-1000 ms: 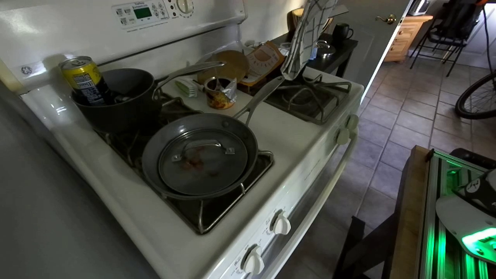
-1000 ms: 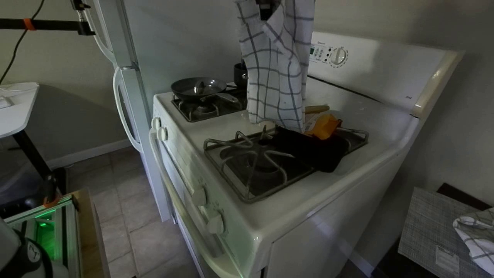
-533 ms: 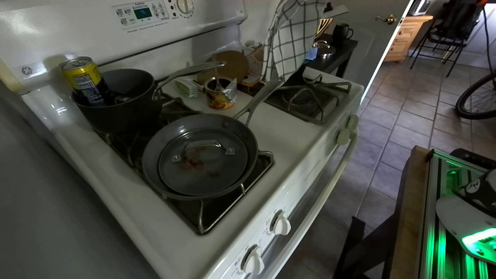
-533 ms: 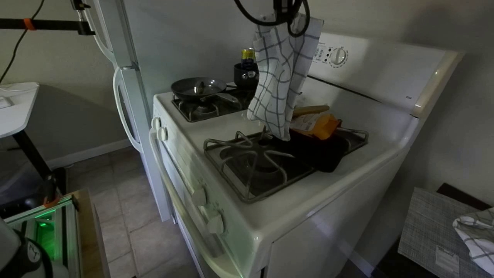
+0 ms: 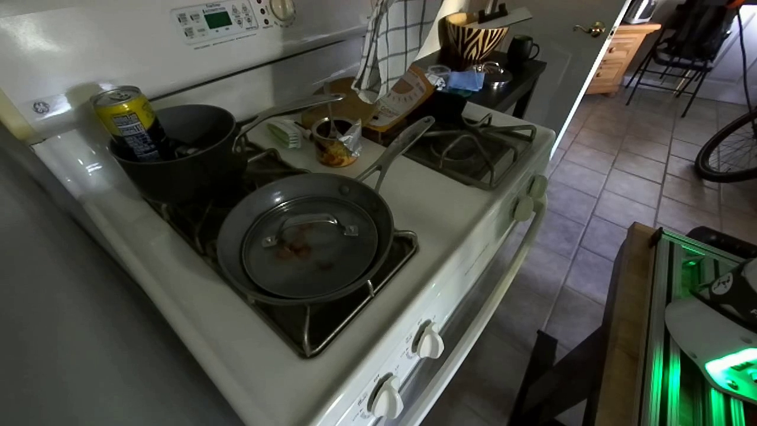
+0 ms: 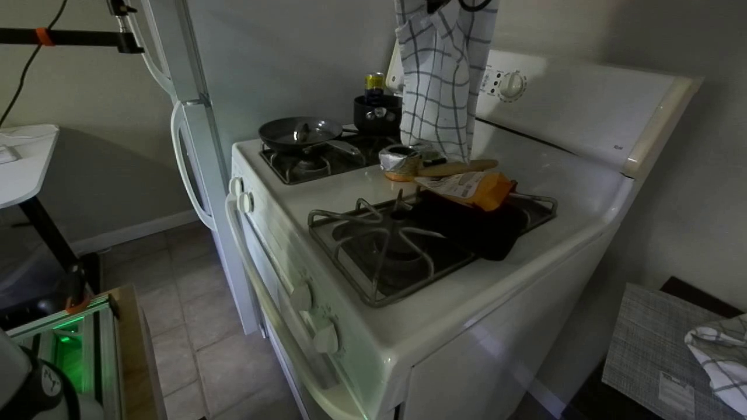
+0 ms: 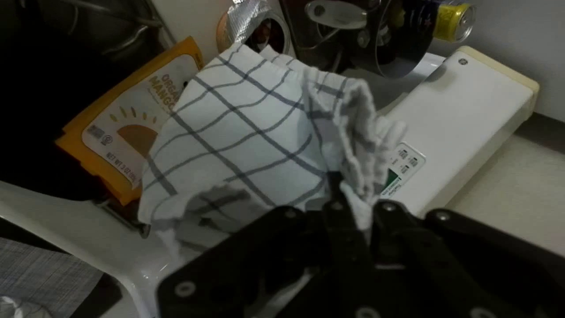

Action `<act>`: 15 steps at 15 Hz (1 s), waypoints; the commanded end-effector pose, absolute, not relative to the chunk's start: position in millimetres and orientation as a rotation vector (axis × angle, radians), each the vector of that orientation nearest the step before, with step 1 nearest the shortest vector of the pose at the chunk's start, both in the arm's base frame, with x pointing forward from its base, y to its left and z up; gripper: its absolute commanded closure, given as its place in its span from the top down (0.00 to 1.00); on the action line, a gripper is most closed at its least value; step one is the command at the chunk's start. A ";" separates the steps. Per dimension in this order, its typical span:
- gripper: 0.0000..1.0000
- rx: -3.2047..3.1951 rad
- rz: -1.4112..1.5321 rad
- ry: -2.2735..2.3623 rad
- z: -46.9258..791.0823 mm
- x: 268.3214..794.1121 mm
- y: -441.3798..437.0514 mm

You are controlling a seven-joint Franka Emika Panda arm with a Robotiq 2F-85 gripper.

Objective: Fold the towel, then put the towel on the pan

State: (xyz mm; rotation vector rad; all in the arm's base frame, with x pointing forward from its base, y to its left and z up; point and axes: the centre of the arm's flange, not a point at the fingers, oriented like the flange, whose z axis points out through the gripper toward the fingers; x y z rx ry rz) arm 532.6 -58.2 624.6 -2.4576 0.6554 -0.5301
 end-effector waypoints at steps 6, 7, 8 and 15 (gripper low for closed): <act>0.02 -2.604 -0.174 0.557 566.3 495.8 -90.0; 0.02 -2.635 -0.125 0.568 556.9 487.5 -98.1; 0.02 -2.662 -0.079 0.576 546.3 481.6 -105.6; 0.02 -2.888 0.207 0.574 519.5 439.1 -151.4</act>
